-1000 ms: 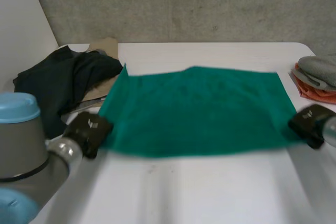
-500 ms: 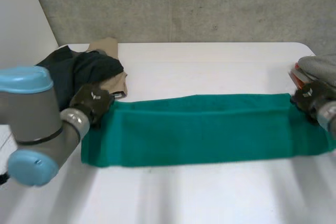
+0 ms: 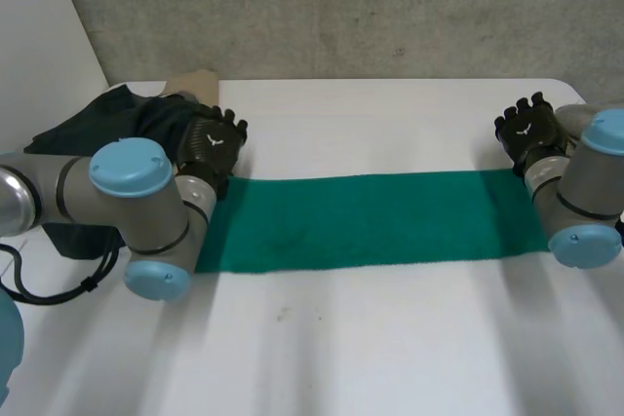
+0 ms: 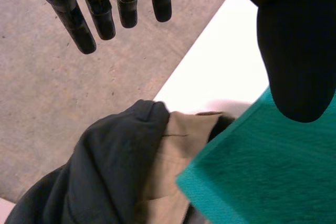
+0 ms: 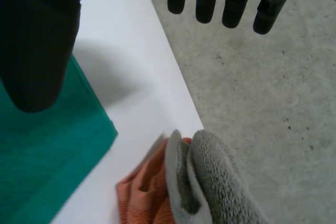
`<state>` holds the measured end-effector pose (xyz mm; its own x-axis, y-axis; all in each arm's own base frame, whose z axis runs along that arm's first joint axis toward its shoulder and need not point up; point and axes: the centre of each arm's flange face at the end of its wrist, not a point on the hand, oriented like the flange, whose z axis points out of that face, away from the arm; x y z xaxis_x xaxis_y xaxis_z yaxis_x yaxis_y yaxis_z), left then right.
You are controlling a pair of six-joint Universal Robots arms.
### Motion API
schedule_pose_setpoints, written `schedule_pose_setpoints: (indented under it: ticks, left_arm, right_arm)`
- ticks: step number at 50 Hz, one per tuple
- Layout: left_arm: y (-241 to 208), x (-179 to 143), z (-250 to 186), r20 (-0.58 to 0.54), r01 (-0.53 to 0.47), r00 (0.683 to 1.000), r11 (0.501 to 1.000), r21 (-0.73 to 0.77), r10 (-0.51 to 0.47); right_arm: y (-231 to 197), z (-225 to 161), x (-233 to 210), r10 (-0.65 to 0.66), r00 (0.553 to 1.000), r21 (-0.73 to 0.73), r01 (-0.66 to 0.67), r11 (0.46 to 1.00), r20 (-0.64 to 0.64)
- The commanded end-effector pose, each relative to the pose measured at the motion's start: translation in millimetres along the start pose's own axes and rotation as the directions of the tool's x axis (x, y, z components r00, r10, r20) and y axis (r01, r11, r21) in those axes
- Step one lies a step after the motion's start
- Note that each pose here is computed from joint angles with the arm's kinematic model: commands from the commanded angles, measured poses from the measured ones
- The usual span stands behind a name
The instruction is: Fold the laundry.
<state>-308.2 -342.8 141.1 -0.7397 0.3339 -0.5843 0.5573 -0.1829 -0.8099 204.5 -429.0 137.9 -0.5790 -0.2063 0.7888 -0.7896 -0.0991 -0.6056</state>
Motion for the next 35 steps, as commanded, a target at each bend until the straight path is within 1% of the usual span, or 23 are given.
schedule_pose_setpoints:
  ticks: [1, 4, 5, 8, 9, 10, 13, 16, 20, 28, 32, 33, 35]
  left_arm:
    - [-11, -12, -30, -0.008, 0.034, 0.999, 0.999, -0.022, -0.034]
    - [-13, -18, -40, -0.009, 0.083, 0.997, 0.996, -0.028, -0.083]
    - [-14, -21, -48, -0.009, 0.128, 0.992, 0.991, -0.031, -0.129]
    - [-18, -24, -59, -0.012, 0.198, 0.98, 0.98, -0.033, -0.198]
    - [-21, -27, -65, -0.009, 0.246, 0.969, 0.969, -0.026, -0.246]
    - [-22, -27, -68, -0.009, 0.263, 0.965, 0.965, -0.026, -0.263]
    - [-24, -27, -73, -0.019, 0.319, 0.948, 0.948, -0.023, -0.319]
    - [-26, -25, -75, -0.037, 0.337, 0.94, 0.941, -0.018, -0.338]
    - [-27, -24, -75, -0.049, 0.337, 0.94, 0.941, -0.014, -0.338]
    - [-25, -22, -77, -0.053, 0.337, 0.94, 0.941, -0.023, -0.337]
    - [-26, -24, -79, -0.05, 0.336, 0.94, 0.942, -0.021, -0.336]
    - [-26, -25, -79, -0.049, 0.336, 0.94, 0.942, -0.019, -0.336]
    - [-28, -26, -79, -0.046, 0.336, 0.941, 0.942, -0.012, -0.337]
  right_arm:
    - [-18, -46, 23, 0.169, 0.983, -0.021, -0.168, 0.985, 0.064]
    - [1, -63, 33, 0.226, 0.964, -0.095, -0.214, 0.972, 0.139]
    - [8, -66, 34, 0.243, 0.957, -0.118, -0.226, 0.967, 0.159]
    - [31, -77, 35, 0.296, 0.926, -0.181, -0.258, 0.949, 0.234]
    - [35, -79, 34, 0.307, 0.92, -0.194, -0.264, 0.945, 0.243]
    - [42, -81, 35, 0.32, 0.913, -0.201, -0.274, 0.94, 0.252]
    - [50, -82, 37, 0.332, 0.91, -0.215, -0.282, 0.935, 0.25]
    - [59, -80, 39, 0.34, 0.91, -0.23, -0.288, 0.93, 0.237]
    - [69, -73, 36, 0.336, 0.915, -0.227, -0.286, 0.931, 0.224]
    - [86, -59, 44, 0.297, 0.942, -0.221, -0.259, 0.94, 0.159]
    - [105, -61, 62, 0.248, 0.965, -0.279, -0.216, 0.936, 0.085]
    - [118, -63, 73, 0.231, 0.972, -0.319, -0.206, 0.925, 0.04]
    - [130, -65, 87, 0.207, 0.978, -0.358, -0.195, 0.913, -0.003]
